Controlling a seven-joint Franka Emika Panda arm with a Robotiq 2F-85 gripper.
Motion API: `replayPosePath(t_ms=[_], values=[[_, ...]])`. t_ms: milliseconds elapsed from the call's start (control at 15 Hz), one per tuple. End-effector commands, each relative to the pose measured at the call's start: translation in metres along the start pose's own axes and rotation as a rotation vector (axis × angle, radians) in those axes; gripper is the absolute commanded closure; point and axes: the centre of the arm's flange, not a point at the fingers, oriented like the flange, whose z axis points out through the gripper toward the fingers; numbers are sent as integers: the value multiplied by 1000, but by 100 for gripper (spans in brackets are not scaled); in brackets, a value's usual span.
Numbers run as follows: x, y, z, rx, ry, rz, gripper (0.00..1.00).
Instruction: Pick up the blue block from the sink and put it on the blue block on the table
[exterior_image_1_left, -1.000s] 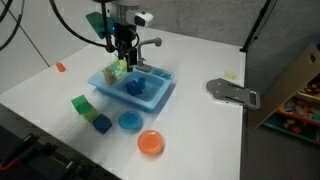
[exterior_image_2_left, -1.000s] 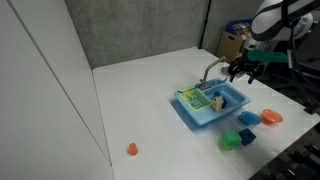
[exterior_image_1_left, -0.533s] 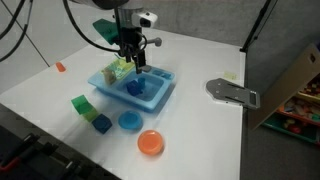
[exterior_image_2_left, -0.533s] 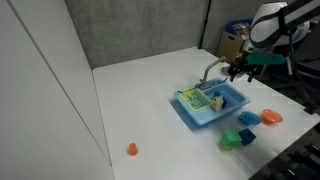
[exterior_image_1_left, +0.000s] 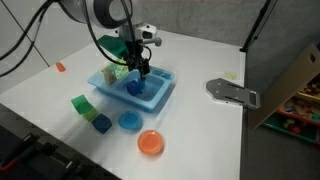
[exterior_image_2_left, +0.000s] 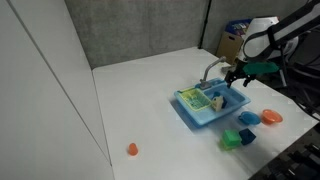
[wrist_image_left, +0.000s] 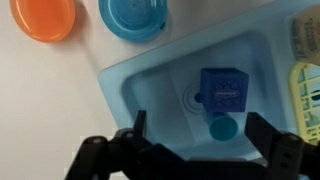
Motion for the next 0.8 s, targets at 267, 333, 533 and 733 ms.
replayPosePath(t_ms=[267, 333, 533, 733], values=[[15, -12, 21, 25, 19, -147, 0], [17, -14, 23, 27, 21, -151, 0], [22, -22, 26, 46, 18, -177, 0], [25, -28, 33, 69, 13, -204, 0]])
